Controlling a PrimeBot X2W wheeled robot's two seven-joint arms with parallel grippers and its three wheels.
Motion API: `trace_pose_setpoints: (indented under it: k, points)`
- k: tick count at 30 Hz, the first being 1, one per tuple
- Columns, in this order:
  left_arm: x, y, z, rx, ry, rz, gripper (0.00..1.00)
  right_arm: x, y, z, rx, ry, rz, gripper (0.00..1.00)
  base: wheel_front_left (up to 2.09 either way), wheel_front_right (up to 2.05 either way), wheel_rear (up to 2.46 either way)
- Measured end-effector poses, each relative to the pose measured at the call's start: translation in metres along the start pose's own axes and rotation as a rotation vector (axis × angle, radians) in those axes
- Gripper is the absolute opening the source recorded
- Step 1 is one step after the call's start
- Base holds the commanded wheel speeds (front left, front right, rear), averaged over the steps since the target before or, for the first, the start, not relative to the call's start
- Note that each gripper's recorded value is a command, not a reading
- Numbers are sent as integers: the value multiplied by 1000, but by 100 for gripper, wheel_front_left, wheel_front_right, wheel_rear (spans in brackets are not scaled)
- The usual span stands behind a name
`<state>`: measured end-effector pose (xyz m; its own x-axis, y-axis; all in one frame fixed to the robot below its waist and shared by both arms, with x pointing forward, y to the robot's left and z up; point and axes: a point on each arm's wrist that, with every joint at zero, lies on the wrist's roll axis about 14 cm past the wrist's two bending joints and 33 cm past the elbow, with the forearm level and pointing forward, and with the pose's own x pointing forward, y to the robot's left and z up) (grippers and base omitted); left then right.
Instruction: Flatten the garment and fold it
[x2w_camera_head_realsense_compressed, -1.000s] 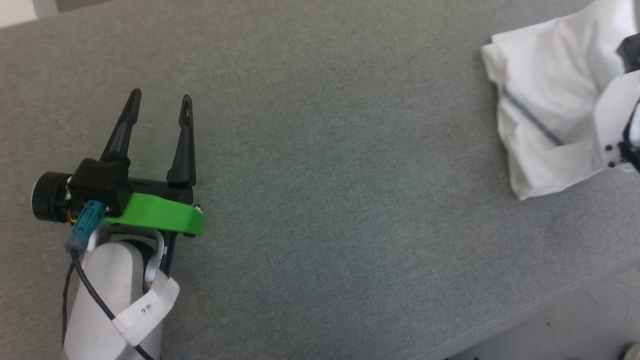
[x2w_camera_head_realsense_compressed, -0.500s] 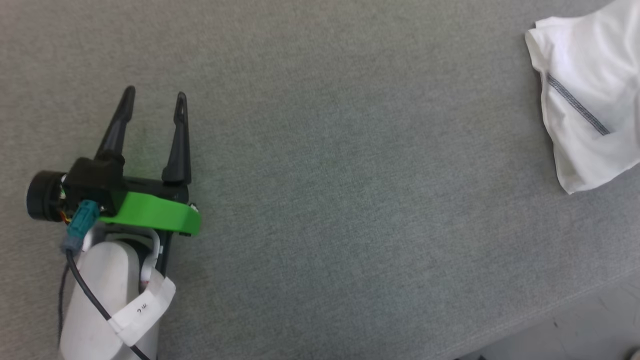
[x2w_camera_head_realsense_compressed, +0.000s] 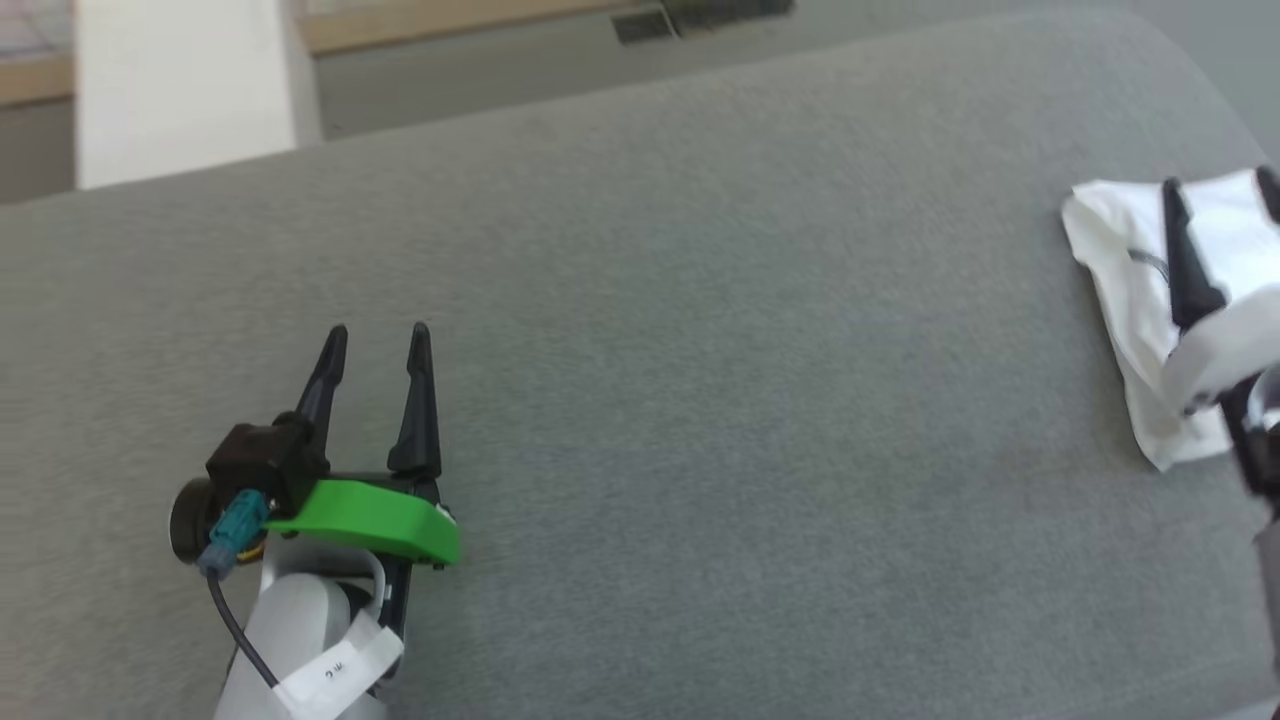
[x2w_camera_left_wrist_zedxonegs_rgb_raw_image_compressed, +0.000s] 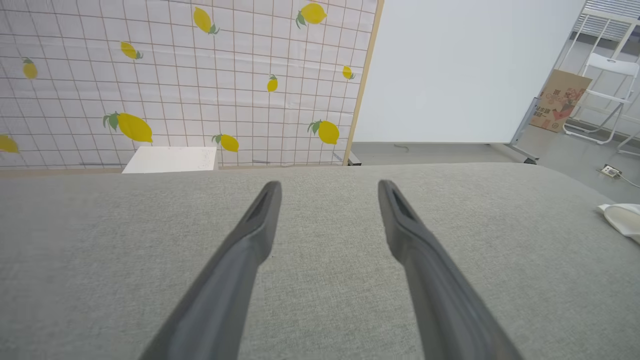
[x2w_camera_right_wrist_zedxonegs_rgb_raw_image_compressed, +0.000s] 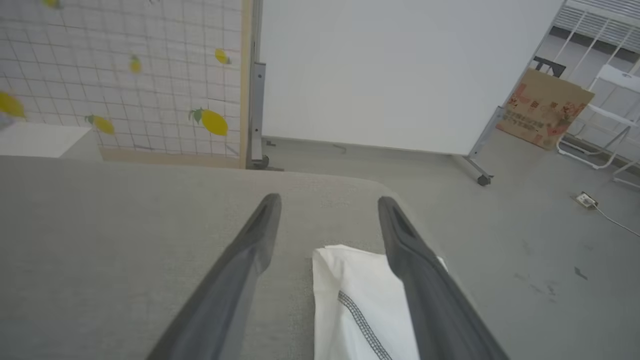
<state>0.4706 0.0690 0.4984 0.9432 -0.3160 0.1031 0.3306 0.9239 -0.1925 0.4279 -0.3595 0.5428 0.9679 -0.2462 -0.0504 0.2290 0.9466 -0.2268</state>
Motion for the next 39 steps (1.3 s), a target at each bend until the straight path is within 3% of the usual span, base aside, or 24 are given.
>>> trace_pose_setpoints:
  k: [5,11,26,34,35,39]
  points:
    - [-21,17,15,13,-18,70,100,-22,52,24,104,-154,119,100,0,0,0]
    - [-47,35,31,26,-44,147,100,-50,88,34,208,-240,172,100,0,0,0]
    - [-99,60,46,40,-71,262,100,-82,138,32,237,-251,260,100,0,0,0]
    - [-106,61,45,36,-66,272,100,-89,145,29,256,-235,267,100,0,0,0]
    - [-106,60,45,37,-66,271,0,-89,146,29,256,-235,267,0,0,0,0]
    - [-106,60,45,37,-66,270,0,-89,146,29,256,-234,267,0,0,0,0]
